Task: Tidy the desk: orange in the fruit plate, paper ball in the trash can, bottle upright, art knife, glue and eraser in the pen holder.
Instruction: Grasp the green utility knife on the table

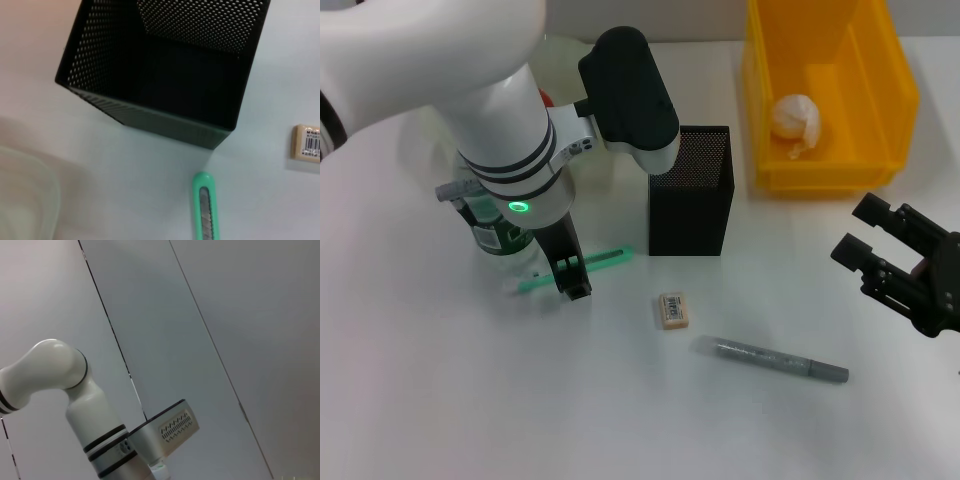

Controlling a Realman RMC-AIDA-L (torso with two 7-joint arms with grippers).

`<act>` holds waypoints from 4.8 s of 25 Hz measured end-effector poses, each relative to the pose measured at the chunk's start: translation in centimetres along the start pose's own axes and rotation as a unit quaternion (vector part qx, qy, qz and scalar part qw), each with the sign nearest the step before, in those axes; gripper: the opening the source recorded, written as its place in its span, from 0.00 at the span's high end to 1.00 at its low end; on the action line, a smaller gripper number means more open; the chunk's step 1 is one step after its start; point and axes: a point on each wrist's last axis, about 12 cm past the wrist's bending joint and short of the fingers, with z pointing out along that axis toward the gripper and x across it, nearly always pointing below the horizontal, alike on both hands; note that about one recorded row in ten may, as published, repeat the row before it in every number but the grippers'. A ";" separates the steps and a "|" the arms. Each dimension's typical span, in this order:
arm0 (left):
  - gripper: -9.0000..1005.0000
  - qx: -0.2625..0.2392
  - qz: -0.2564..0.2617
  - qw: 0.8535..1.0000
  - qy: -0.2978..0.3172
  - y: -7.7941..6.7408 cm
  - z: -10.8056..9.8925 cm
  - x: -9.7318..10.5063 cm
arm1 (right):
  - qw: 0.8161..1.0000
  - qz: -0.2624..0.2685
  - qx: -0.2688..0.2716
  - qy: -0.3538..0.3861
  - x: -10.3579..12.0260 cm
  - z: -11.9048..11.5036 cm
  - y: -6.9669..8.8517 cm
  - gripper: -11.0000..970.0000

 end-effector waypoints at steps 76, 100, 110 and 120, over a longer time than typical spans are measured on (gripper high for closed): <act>0.65 -0.014 0.019 1.000 0.017 -0.3 0.8 -0.7 | 1.000 0.007 -0.003 -0.003 0.4 0.4 0.3 0.25; 0.66 -0.017 0.018 1.000 0.020 -0.1 1.0 -0.6 | 1.000 0.008 -0.003 -0.003 0.5 0.4 0.4 0.25; 0.67 -0.018 0.016 0.999 0.021 0.0 1.2 -0.6 | 1.000 0.010 -0.006 0.000 0.6 0.5 0.4 0.25; 0.67 -0.015 0.018 0.999 0.028 -0.2 1.5 -0.4 | 1.000 0.013 -0.007 0.001 0.7 0.6 0.5 0.25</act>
